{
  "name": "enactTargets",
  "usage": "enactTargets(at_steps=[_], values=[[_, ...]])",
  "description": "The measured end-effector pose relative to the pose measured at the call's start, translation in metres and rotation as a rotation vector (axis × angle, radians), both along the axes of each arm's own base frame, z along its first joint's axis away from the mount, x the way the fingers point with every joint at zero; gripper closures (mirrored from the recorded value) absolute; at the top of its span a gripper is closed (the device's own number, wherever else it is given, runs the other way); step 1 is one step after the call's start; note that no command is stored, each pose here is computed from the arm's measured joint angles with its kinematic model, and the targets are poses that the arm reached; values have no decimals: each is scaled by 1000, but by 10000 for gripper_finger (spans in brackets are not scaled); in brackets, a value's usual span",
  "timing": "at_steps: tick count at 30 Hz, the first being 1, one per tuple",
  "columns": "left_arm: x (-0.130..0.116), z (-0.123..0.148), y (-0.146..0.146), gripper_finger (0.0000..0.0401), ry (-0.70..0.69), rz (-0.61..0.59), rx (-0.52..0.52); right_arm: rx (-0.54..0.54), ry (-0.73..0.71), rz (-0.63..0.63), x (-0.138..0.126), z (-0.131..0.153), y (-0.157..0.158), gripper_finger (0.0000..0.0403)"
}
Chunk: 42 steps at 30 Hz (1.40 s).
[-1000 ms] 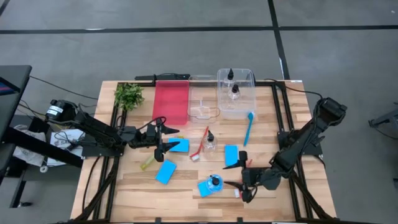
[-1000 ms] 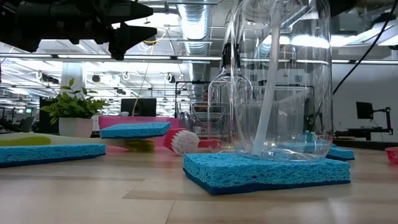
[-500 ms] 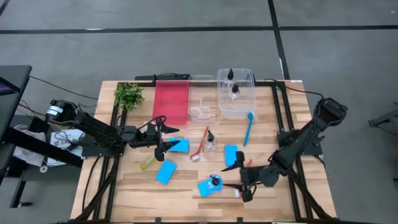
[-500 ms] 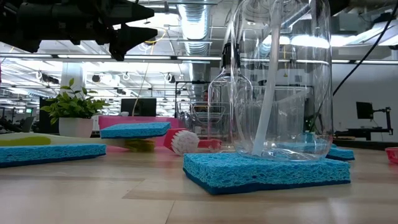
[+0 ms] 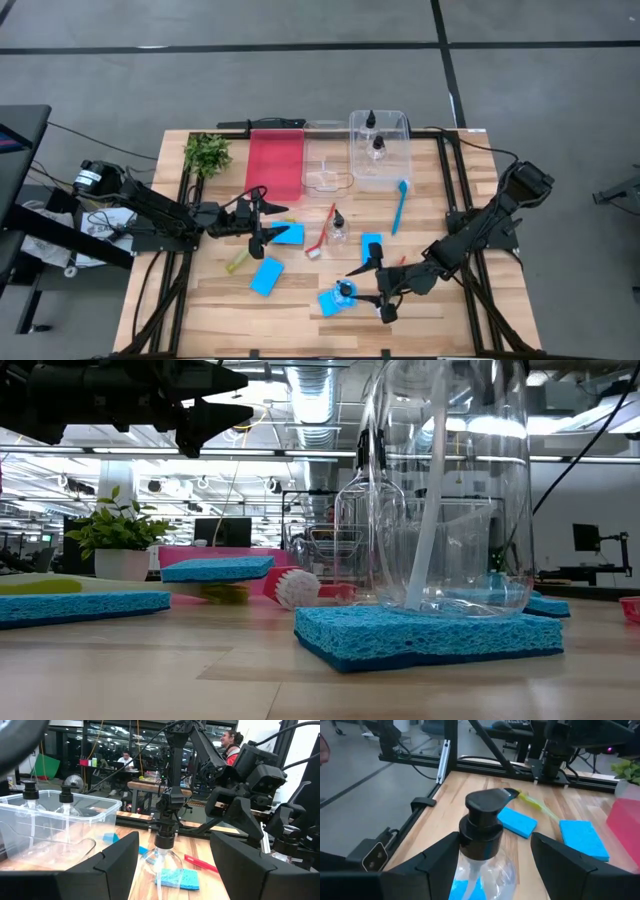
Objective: Pick & Place Kitchen Sink Supplies
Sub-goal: Put the bottom soap dispenser into the right transparent bin
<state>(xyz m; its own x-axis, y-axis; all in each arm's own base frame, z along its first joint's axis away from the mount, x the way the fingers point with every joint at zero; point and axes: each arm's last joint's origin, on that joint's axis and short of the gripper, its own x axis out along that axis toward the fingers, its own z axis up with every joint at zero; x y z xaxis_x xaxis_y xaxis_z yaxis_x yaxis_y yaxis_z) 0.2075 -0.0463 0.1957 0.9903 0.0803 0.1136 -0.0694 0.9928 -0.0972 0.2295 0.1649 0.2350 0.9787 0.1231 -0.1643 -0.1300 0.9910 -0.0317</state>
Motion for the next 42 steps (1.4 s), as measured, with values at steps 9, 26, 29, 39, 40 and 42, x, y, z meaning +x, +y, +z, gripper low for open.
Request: enactTargets(at_steps=[9,26,29,39,40,42], values=[[0,0,0,153,0,0,0,10,-6,17,1,1,0,162],[0,0,0,153,0,0,0,22,-37,35,1,5,0,162],[0,0,0,153,0,0,0,37,-52,54,3,5,0,162],[0,0,0,153,0,0,0,45,-58,55,19,-6,-3,162],[0,0,0,153,0,0,0,47,-60,57,20,-6,-3,162],[0,0,0,153,0,0,0,51,-69,53,22,-3,-3,162]])
